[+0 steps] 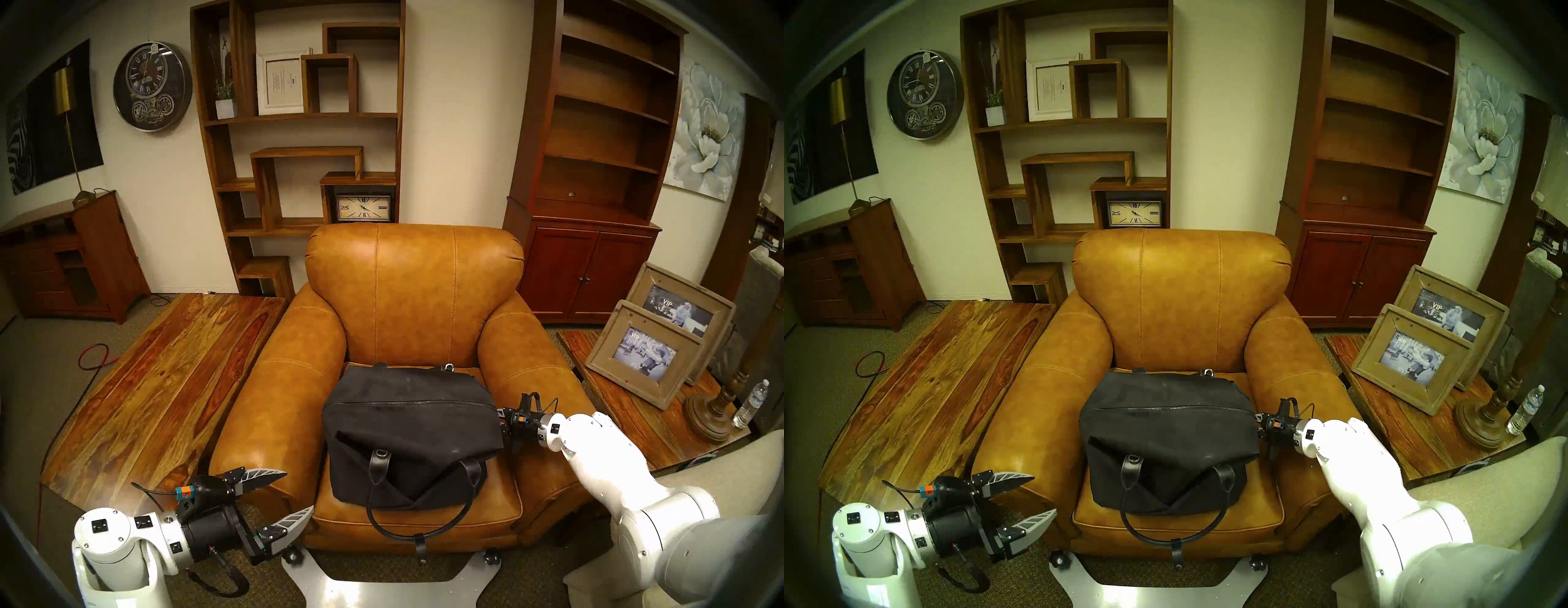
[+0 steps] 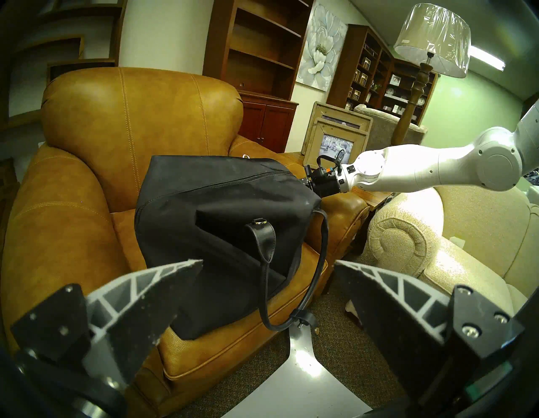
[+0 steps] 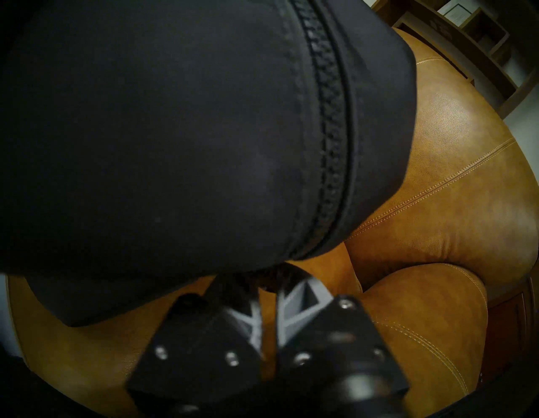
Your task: Open a bag with a zipper
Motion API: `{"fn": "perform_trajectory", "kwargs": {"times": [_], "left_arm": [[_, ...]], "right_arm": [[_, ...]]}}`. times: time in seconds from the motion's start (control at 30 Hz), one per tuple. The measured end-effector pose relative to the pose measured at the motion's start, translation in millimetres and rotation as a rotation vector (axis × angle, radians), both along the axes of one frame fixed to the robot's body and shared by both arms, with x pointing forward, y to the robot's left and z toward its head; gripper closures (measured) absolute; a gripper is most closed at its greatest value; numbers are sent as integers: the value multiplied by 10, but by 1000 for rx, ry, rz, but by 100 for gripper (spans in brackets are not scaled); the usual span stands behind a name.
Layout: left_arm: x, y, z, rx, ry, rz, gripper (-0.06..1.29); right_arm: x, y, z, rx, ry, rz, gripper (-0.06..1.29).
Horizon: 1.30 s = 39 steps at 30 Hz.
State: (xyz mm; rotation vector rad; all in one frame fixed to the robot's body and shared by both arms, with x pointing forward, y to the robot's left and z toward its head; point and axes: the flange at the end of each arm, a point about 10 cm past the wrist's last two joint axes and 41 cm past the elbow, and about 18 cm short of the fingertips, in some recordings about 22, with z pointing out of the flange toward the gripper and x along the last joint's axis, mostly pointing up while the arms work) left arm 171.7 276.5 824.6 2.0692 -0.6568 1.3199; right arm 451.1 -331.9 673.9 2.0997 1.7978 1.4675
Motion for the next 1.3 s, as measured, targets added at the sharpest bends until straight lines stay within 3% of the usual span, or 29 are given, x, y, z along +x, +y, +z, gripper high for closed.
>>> {"fn": "perform_trajectory", "kwargs": {"times": [0.1,0.13,0.2,0.73,1.3], "left_arm": [[0,1,0,0,0,0,-4],[0,1,0,0,0,0,-4],[0,1,0,0,0,0,-4],[3,2,1,0,0,0,-4],[4,3,2,0,0,-1,-4]], "right_arm": [[-9,-7,37,-6,-1,8,95],[-14,-13,53,-8,1,11,110],[-24,-26,81,-10,4,16,121],[50,5,451,-86,-6,111,125],[31,33,756,-210,52,183,125]]}}
